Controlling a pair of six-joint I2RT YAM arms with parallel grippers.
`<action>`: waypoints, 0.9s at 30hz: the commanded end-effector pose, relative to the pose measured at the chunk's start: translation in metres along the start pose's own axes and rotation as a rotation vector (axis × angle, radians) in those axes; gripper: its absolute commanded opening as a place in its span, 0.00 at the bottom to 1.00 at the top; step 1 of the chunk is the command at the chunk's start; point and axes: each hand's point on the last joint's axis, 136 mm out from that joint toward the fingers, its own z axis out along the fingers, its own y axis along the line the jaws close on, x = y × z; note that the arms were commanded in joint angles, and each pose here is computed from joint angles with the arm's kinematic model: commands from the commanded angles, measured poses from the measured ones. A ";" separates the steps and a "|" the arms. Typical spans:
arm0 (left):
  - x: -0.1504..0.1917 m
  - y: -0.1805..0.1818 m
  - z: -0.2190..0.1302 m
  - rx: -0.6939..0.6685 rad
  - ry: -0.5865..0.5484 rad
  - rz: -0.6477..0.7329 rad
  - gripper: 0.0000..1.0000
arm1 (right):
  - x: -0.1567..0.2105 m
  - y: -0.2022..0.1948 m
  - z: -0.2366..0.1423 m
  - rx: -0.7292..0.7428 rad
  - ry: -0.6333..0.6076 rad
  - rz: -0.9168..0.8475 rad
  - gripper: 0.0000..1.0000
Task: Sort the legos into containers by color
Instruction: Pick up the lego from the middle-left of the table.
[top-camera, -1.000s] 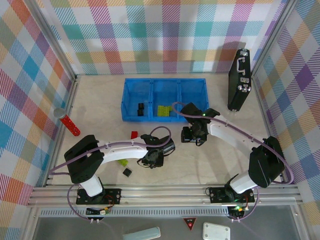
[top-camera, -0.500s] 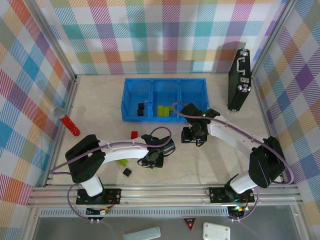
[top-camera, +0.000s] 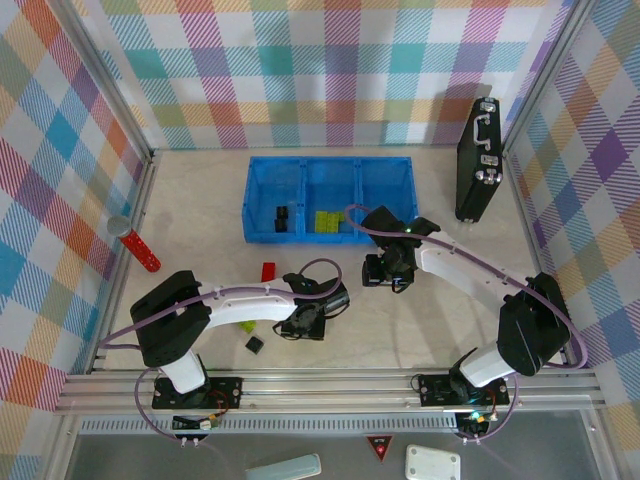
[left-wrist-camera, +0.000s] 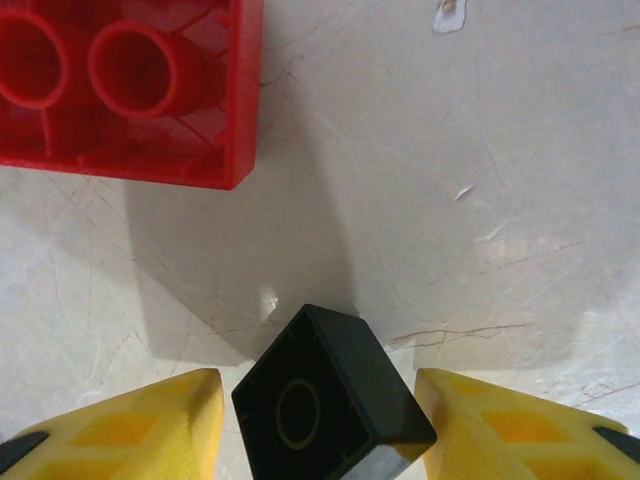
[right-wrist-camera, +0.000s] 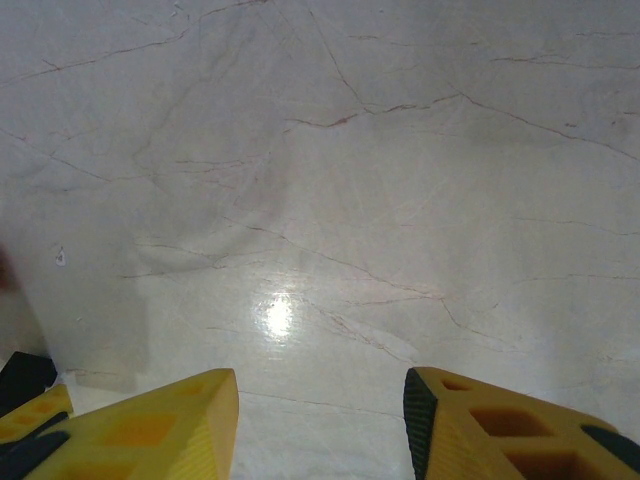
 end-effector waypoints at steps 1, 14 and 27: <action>0.009 0.003 -0.005 -0.002 0.017 -0.003 0.50 | 0.000 0.001 -0.002 -0.013 0.007 0.000 0.49; 0.003 0.001 -0.009 -0.010 0.001 0.013 0.38 | 0.000 0.002 -0.002 -0.013 0.009 0.004 0.49; -0.014 0.010 -0.033 -0.053 -0.066 0.039 0.33 | 0.000 -0.002 -0.005 0.004 0.005 0.010 0.48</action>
